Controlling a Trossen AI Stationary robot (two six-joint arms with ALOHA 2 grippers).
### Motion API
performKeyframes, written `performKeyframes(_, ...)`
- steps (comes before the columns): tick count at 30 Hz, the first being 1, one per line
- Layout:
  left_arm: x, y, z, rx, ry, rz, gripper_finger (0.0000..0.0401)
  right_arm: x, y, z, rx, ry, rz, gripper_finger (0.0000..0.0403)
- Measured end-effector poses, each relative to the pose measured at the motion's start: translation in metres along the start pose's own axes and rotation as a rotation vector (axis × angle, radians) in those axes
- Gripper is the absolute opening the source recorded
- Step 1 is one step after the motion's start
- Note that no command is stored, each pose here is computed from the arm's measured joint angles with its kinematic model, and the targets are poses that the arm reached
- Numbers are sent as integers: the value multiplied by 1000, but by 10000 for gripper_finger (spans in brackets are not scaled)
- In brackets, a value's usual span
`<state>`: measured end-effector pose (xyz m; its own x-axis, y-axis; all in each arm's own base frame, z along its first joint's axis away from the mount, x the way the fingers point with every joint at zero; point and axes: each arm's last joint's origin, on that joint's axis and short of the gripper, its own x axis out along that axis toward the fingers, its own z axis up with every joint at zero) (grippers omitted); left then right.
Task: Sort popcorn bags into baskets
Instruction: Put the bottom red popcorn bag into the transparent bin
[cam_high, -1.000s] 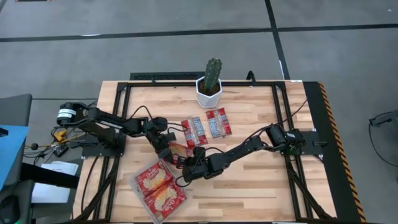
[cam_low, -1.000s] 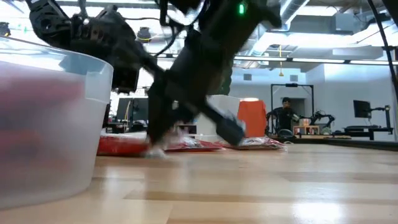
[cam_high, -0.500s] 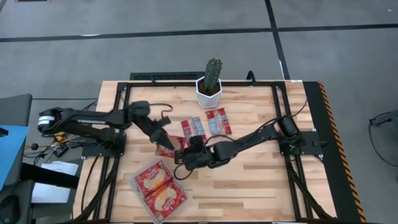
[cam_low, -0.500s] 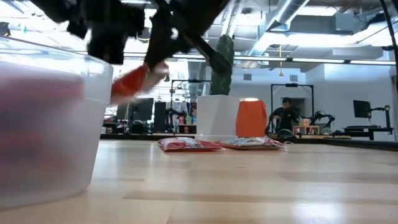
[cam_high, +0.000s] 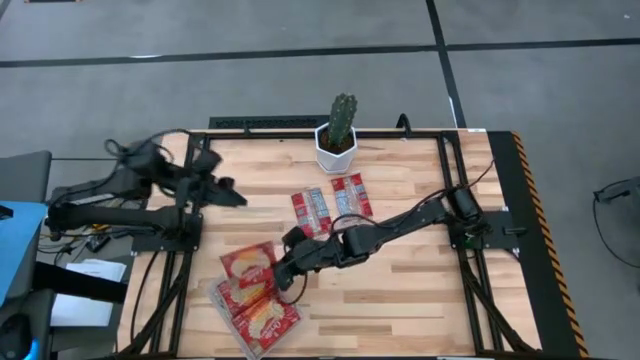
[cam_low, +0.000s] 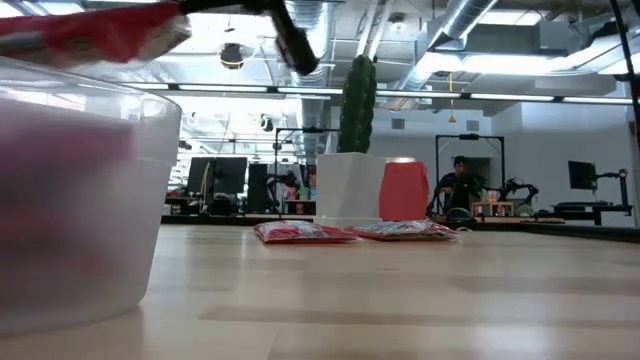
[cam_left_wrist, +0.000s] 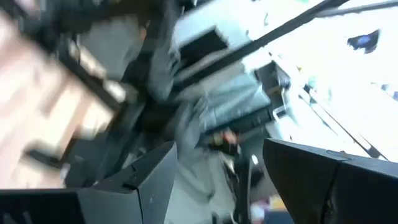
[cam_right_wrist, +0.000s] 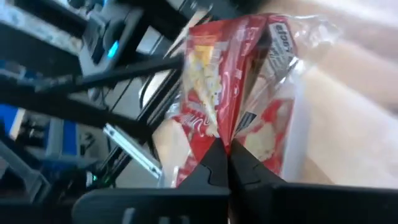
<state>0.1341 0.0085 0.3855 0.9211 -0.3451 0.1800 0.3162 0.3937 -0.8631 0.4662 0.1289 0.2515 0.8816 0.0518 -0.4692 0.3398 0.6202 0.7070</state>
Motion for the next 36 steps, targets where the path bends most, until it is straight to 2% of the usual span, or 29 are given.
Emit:
performKeyframes(6, -28, -28, 0, 80, -168, 31, 229, 22, -4, -22, -71, 142, 40, 1)
performKeyframes(13, -51, -35, -7, 84, -291, 100, 229, 48, -8, -41, -115, 247, 71, 1)
performKeyframes(20, -62, -34, -11, 77, -341, 159, 229, 52, -8, -32, -145, 241, 72, 5)
performKeyframes(28, -62, -29, -12, 80, -354, 214, 229, 54, -15, -22, -168, 298, 106, 19)
performKeyframes(32, -62, -30, -12, 79, -357, 215, 229, 54, -16, -21, -194, 300, 111, 39)
performKeyframes(36, -63, -29, -12, 80, -365, 218, 229, 55, -19, -17, -191, 293, 105, 75)
